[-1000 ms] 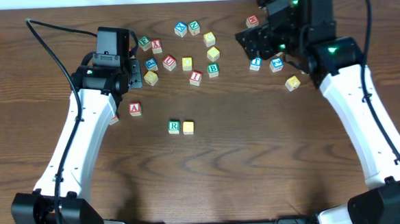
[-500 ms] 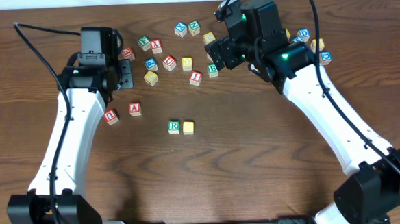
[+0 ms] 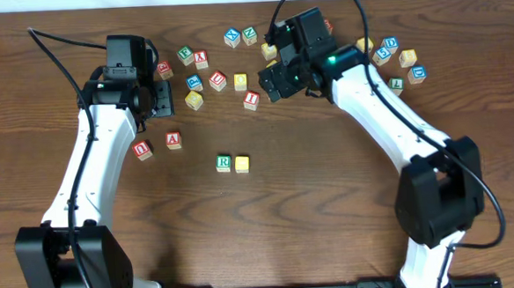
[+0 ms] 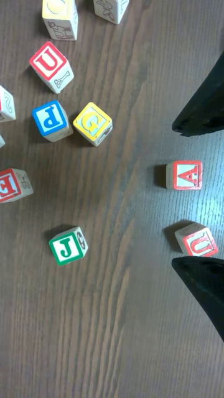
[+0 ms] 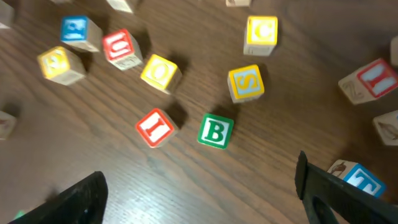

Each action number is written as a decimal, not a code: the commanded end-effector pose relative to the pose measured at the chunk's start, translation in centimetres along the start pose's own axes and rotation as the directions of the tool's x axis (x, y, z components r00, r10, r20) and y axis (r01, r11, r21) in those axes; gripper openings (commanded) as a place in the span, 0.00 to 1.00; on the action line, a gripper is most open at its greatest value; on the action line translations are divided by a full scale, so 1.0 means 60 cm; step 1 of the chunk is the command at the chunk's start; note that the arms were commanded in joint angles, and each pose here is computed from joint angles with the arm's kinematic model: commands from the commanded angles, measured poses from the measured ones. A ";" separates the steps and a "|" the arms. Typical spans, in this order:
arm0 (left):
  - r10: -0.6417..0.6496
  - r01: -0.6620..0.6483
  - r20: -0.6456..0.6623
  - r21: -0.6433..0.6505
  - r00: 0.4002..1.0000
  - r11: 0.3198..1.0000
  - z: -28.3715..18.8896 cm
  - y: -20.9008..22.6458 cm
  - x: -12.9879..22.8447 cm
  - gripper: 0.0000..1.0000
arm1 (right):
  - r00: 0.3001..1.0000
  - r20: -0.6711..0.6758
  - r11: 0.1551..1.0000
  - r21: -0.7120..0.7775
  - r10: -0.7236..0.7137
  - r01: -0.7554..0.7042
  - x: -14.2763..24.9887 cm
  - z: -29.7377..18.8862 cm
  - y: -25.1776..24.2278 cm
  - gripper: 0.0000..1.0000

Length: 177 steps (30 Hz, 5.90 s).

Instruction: Spell out ROBOT

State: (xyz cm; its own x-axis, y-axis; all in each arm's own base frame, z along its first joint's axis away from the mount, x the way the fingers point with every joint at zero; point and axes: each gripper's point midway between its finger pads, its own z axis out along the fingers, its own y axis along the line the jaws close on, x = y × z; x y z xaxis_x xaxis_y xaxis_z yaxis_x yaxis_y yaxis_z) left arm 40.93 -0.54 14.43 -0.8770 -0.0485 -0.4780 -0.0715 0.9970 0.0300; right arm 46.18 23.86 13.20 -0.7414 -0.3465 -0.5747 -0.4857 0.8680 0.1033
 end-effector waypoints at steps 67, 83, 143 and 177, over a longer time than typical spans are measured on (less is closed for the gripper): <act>0.006 -0.006 -0.009 0.000 1.000 1.000 0.002 0.002 0.003 0.99 | 0.985 -0.153 0.995 0.078 0.077 -0.066 -0.018 0.051 0.022 0.83; 0.006 -0.006 -0.009 0.000 1.000 1.000 0.002 0.002 0.003 0.99 | 0.983 -0.159 0.992 0.097 0.096 -0.081 -0.014 0.050 -0.010 0.83; 0.006 -0.006 -0.009 0.000 1.000 1.000 0.002 0.002 0.003 0.98 | 0.975 -0.193 0.991 0.085 0.114 -0.100 0.057 0.147 -0.034 0.76; 0.006 -0.006 -0.010 0.000 1.000 1.000 0.002 0.002 0.003 0.98 | 0.975 -0.199 0.993 0.073 0.103 -0.090 0.064 0.164 -0.019 0.66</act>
State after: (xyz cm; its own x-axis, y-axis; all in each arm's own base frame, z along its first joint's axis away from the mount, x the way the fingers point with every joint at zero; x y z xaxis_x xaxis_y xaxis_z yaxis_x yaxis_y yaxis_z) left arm 40.83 -0.54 14.37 -0.8794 -0.0461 -0.4739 -0.0692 0.9971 0.0313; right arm 48.88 24.45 4.38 -0.8591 -0.3053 -0.4108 -0.3717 0.9239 0.0907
